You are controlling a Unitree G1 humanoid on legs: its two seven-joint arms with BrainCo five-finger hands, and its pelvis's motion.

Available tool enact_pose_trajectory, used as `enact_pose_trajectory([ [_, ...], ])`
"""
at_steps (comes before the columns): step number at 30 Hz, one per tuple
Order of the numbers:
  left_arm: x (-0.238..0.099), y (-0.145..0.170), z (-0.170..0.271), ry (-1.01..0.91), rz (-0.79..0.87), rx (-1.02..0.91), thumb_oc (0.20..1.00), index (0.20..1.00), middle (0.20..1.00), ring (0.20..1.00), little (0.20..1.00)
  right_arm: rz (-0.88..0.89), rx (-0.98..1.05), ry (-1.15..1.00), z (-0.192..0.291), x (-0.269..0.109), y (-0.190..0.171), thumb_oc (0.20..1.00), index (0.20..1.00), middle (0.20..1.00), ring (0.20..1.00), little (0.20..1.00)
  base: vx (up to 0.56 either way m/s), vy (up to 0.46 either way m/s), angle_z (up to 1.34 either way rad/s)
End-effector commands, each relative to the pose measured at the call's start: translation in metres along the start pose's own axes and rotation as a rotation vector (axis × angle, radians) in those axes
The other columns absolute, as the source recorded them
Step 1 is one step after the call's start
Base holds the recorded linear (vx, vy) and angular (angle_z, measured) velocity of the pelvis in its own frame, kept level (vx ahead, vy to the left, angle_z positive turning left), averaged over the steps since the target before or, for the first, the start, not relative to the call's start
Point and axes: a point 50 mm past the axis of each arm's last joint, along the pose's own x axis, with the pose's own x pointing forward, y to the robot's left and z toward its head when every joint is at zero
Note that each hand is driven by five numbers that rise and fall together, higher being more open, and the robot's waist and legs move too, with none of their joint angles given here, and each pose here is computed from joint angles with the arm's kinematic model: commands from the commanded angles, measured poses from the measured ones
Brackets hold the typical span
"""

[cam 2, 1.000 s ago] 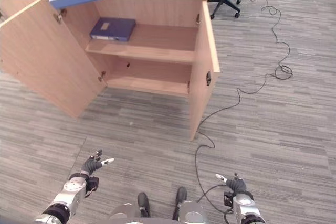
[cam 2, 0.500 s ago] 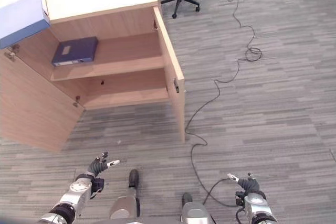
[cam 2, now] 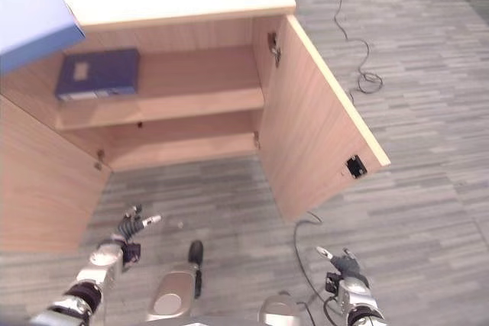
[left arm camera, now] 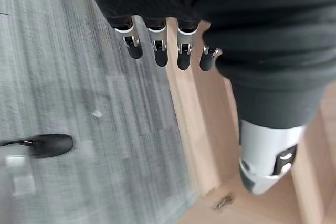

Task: Put the empty folder in the office cabinet

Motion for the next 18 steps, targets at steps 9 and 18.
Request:
enact_pose_trajectory([
  [9, 0.008, 0.017, 0.049, -0.172, 0.026, 0.047, 1.000, 1.000, 1.000, 1.000, 1.000, 0.032, 0.035, -0.159, 0.049, 0.004, 0.012, 1.000, 1.000, 1.000, 1.000, 1.000, 0.03, 0.367, -0.29],
  [18, 0.005, 0.003, 0.033, -0.125, 0.010, -0.011, 1.000, 1.000, 1.000, 1.000, 1.000, -0.050, -0.089, -0.004, -0.001, 0.001, -0.018, 1.000, 1.000, 1.000, 1.000, 1.000, 0.06, 0.110, -0.01],
])
